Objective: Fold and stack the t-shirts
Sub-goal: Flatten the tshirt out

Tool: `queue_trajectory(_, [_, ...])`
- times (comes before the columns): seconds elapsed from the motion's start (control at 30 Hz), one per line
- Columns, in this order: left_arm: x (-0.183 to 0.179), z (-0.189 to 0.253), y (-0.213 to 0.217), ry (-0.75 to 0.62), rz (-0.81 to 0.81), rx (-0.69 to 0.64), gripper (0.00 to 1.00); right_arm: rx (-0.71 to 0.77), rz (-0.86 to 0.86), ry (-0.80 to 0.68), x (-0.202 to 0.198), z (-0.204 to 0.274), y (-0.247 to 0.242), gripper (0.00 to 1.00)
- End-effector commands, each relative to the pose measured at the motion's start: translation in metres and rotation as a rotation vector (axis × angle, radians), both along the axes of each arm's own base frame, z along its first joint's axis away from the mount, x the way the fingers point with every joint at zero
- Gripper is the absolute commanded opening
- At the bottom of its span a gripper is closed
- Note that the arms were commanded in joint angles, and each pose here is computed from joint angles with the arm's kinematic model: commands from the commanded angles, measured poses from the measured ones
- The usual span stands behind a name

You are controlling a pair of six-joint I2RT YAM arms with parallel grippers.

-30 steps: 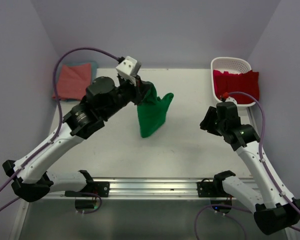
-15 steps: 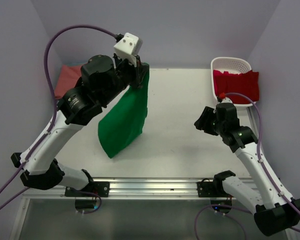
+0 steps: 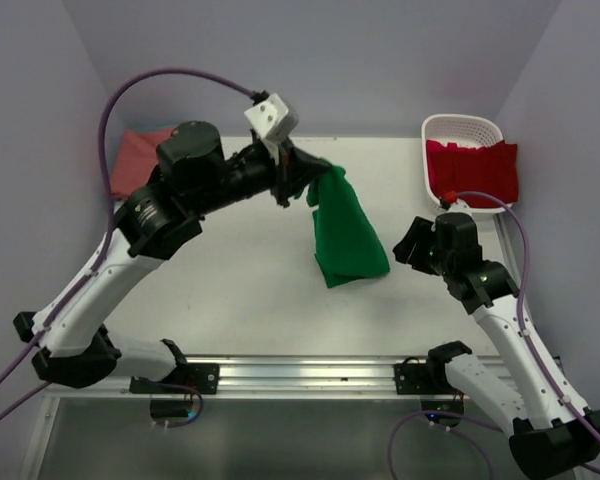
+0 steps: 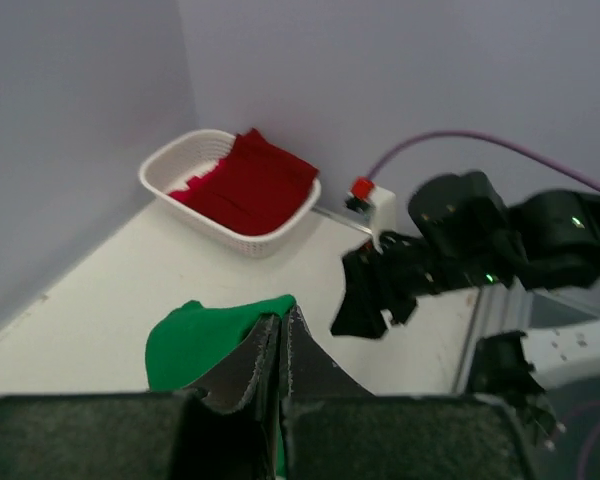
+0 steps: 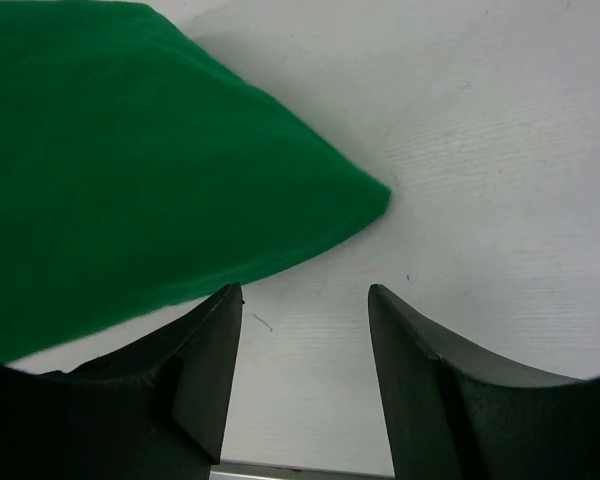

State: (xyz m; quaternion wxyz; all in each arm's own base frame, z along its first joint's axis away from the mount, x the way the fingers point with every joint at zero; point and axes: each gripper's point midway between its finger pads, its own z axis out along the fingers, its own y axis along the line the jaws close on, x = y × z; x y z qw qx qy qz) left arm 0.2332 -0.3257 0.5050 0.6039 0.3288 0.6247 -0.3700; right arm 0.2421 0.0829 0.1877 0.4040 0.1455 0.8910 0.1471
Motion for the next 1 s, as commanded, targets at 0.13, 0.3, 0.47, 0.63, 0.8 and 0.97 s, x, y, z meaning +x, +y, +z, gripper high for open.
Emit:
queue_trajectory(0.13, [-0.098,-0.199,-0.002,0.454,-0.251,0.339,0.00,-0.060,-0.082,-0.085,0.014,0.031,-0.017,0.58])
queue_trajectory(0.3, [-0.144,-0.221,0.006,0.457,-0.251,0.363,0.00,-0.054,-0.011,-0.047,0.026,0.024,-0.002,0.61])
queue_trajectory(0.47, [-0.159,-0.174,0.031,0.417,-0.268,0.214,0.00,0.012,0.164,0.062,0.046,-0.009,0.038,0.62])
queue_trajectory(0.63, [-0.172,-0.160,0.041,0.417,-0.314,0.129,0.00,0.004,0.256,0.109,0.076,-0.029,0.062,0.63])
queue_trajectory(0.8, [-0.178,-0.183,0.037,0.471,-0.341,0.165,0.00,-0.063,0.433,0.202,0.095,-0.050,0.113,0.62])
queue_trajectory(0.97, [-0.182,-0.187,0.038,0.481,-0.354,0.153,0.00,-0.120,0.553,0.214,0.098,-0.054,0.166,0.63])
